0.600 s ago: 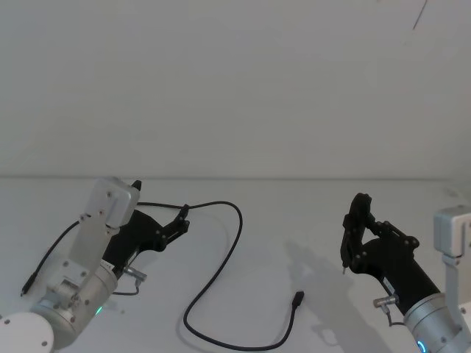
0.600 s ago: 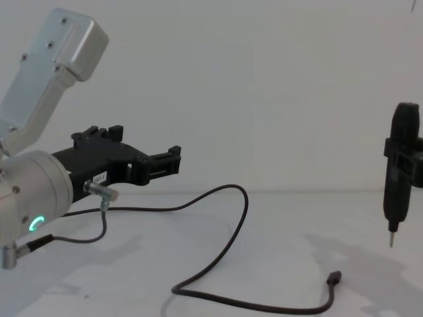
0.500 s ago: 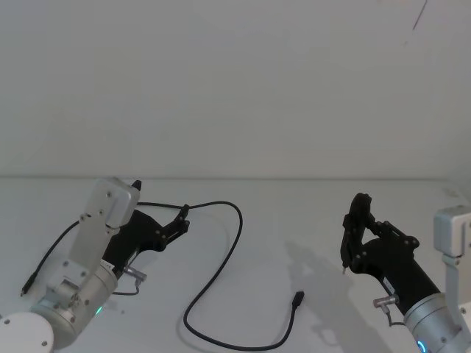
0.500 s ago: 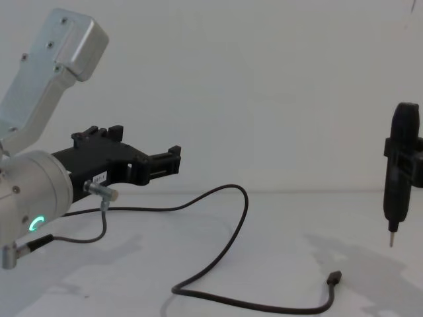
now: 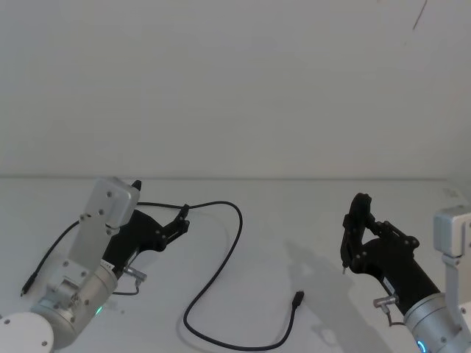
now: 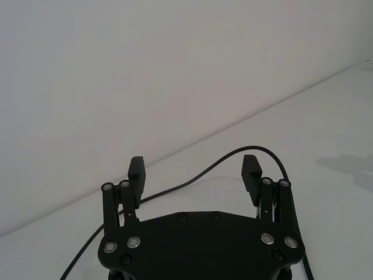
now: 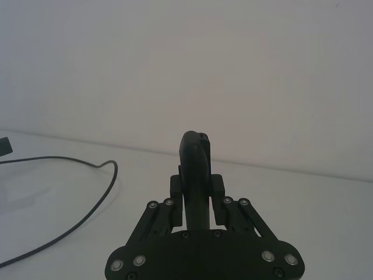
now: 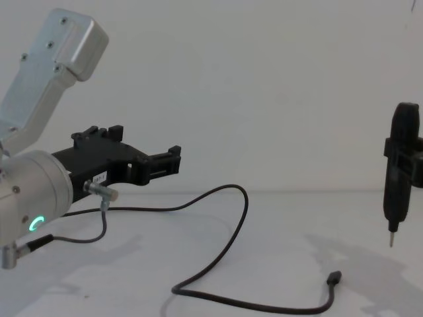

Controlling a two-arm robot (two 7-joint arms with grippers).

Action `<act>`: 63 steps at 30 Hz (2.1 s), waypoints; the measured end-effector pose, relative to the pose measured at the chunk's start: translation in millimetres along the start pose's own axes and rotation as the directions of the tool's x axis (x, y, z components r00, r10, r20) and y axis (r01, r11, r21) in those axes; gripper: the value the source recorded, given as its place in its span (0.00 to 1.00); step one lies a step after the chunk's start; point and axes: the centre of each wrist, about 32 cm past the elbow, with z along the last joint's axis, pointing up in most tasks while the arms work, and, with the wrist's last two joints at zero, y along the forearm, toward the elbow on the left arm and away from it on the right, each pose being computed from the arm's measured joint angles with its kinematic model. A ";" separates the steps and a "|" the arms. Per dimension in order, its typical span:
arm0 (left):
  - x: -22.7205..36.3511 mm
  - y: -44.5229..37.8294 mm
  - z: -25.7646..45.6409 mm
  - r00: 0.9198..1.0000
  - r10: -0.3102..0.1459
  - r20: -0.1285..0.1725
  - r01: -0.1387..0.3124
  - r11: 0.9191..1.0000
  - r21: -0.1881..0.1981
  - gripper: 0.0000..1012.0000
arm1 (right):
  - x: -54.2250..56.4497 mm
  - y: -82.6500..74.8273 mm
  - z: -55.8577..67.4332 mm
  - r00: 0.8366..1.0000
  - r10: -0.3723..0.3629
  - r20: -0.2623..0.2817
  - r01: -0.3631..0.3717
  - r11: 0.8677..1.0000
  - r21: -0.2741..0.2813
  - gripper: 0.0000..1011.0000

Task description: Pick up the data cable with the one hand.

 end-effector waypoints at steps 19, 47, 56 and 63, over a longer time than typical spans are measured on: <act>0.0 0.0 0.0 1.000 0.000 0.000 0.000 1.000 0.000 0.99 | 0.0 0.0 0.0 1.000 0.000 0.000 0.000 1.000 0.000 0.28; 7.0 6.6 2.3 0.995 -0.098 0.008 0.098 0.995 -0.005 0.99 | 0.0 0.0 0.0 1.000 0.000 0.000 0.000 1.000 0.000 0.28; 15.5 15.2 6.3 0.976 -0.216 0.016 0.216 0.976 -0.008 0.99 | 0.0 0.0 0.0 1.000 0.000 0.000 0.000 1.000 0.000 0.28; 23.9 22.3 10.7 0.947 -0.322 0.022 0.322 0.947 -0.008 0.99 | 0.0 0.0 0.0 1.000 0.000 0.000 0.000 1.000 0.000 0.28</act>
